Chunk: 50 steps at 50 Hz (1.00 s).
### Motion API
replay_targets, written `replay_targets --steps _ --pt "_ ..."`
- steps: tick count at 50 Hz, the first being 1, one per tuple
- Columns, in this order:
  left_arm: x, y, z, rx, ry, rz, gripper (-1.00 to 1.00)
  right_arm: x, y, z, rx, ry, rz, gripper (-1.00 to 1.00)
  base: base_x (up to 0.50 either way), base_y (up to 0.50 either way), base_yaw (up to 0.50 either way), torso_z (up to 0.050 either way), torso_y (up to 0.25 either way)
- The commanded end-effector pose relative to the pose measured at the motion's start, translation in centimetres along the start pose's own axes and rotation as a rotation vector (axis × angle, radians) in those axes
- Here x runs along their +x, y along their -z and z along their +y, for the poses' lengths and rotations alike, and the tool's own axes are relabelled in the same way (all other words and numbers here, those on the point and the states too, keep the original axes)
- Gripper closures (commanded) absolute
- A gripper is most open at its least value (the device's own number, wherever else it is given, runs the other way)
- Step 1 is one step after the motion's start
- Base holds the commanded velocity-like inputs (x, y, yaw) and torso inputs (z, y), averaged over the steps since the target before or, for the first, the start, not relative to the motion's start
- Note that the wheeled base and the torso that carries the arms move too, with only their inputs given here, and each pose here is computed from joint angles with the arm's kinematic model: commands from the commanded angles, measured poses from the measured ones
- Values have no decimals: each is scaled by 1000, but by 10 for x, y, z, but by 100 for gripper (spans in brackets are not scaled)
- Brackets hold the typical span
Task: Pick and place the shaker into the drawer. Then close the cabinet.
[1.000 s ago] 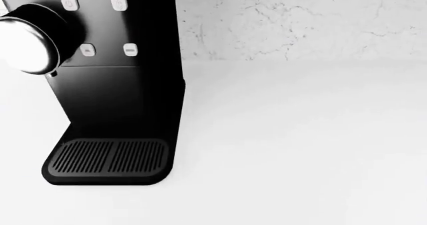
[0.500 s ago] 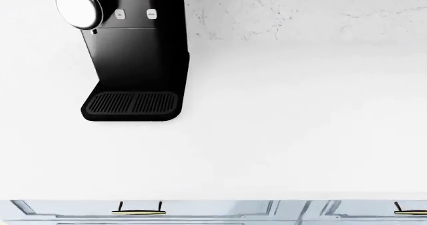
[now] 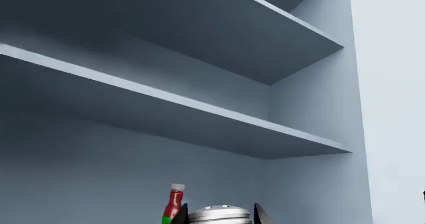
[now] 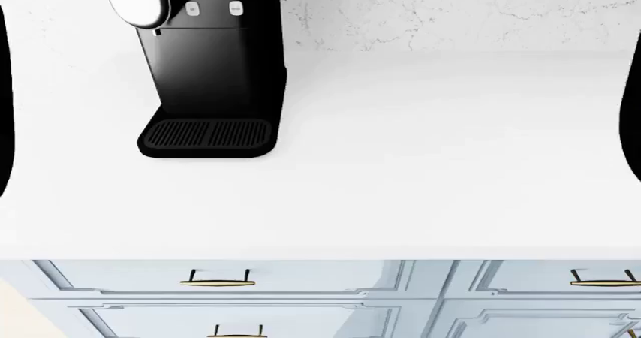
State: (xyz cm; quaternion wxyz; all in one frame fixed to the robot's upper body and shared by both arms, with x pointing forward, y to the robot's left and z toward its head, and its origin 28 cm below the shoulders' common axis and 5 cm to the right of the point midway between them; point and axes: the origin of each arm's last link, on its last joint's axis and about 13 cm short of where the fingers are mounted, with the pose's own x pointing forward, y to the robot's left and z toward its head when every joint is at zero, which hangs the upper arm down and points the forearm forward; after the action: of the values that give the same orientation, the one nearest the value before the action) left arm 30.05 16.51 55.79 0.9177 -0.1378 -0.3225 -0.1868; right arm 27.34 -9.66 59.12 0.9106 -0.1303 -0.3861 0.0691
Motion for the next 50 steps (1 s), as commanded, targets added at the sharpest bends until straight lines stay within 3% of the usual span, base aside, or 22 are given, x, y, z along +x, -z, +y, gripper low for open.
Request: replay_targets --steps 1,7,17,32,50 --pt "-103 107 16 -19 -59 228 100 -77 68 35 104 -32 139 100 0 0 0 0 0" --pt "-165 144 27 -25 -140 317 100 -130 96 56 176 -38 205 100 0 0 0 0 0" --pt "-221 178 33 -7 -187 405 100 -195 132 72 224 2 296 100 0 0 0 0 0" --pt "-253 213 40 5 -220 502 100 -231 161 89 290 13 403 100 0 -18 0 0 0" --pt "-257 221 35 -30 -196 535 100 -235 164 88 365 23 435 100 -132 -500 0 0 0"
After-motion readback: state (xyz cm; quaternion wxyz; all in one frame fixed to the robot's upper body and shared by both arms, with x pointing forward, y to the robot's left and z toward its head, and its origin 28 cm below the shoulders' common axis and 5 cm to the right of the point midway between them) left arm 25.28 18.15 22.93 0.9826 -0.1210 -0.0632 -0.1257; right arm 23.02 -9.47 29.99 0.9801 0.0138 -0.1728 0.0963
